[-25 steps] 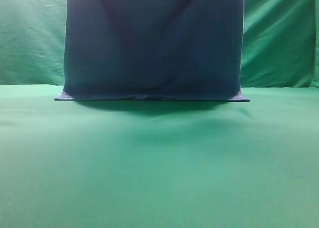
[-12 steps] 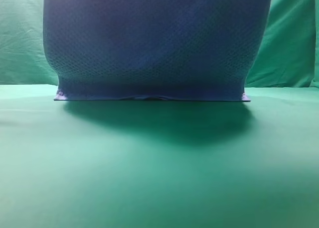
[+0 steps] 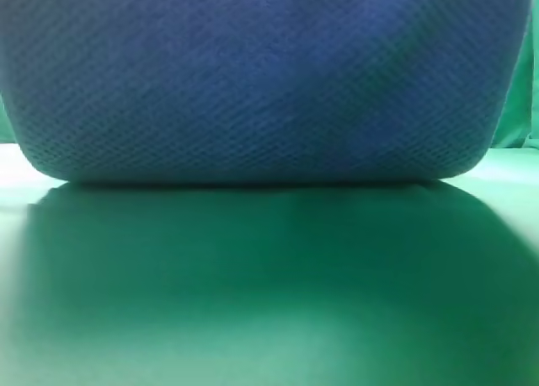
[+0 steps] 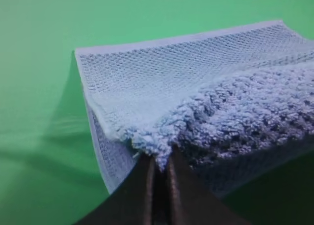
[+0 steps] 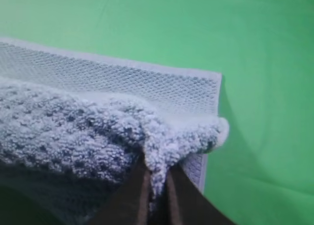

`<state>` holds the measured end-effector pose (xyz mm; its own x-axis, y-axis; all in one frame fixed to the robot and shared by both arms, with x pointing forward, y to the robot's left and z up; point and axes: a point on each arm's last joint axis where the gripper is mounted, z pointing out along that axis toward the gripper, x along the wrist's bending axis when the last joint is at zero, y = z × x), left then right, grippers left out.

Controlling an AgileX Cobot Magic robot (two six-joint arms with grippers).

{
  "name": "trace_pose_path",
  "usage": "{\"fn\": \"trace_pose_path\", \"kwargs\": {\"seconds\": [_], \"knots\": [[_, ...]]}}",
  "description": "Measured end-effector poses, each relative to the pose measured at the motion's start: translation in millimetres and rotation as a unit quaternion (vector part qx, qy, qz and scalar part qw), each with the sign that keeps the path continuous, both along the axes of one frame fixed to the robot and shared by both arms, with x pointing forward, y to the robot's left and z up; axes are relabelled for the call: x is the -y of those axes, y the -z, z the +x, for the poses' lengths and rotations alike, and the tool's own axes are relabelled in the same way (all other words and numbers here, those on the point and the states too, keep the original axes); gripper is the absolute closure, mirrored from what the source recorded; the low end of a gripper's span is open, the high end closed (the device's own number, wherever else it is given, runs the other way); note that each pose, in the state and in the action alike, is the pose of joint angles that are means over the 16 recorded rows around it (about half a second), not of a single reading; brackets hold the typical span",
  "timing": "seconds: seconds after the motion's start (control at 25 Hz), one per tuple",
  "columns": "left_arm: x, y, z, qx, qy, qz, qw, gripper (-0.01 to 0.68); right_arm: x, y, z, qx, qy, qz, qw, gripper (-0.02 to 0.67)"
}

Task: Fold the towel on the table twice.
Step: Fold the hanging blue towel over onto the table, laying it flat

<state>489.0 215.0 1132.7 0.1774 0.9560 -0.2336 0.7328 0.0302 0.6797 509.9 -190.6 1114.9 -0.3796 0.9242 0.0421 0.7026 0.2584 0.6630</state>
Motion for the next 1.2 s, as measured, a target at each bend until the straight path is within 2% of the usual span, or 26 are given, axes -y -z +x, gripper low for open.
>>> {"fn": "trace_pose_path", "kwargs": {"seconds": [0.4, 0.68, 0.92, 1.2], "knots": [[-19, 53, -82, -0.042, 0.005, -0.037, 0.998, 0.673, -5, 33, -75, -0.058, -0.025, 0.011, 0.998, 0.649], [-25, 78, -118, -0.069, 0.010, -0.064, 0.995, 0.673, 0, 53, -105, -0.102, -0.009, 0.009, 0.995, 0.649], [-24, 86, -125, -0.080, 0.010, -0.079, 0.994, 0.673, 4, 65, -111, -0.123, 0.012, 0.008, 0.992, 0.649], [-18, 93, -97, -0.092, -0.002, -0.064, 0.994, 0.673, -2, 80, -96, -0.130, 0.024, -0.015, 0.991, 0.649]]}}
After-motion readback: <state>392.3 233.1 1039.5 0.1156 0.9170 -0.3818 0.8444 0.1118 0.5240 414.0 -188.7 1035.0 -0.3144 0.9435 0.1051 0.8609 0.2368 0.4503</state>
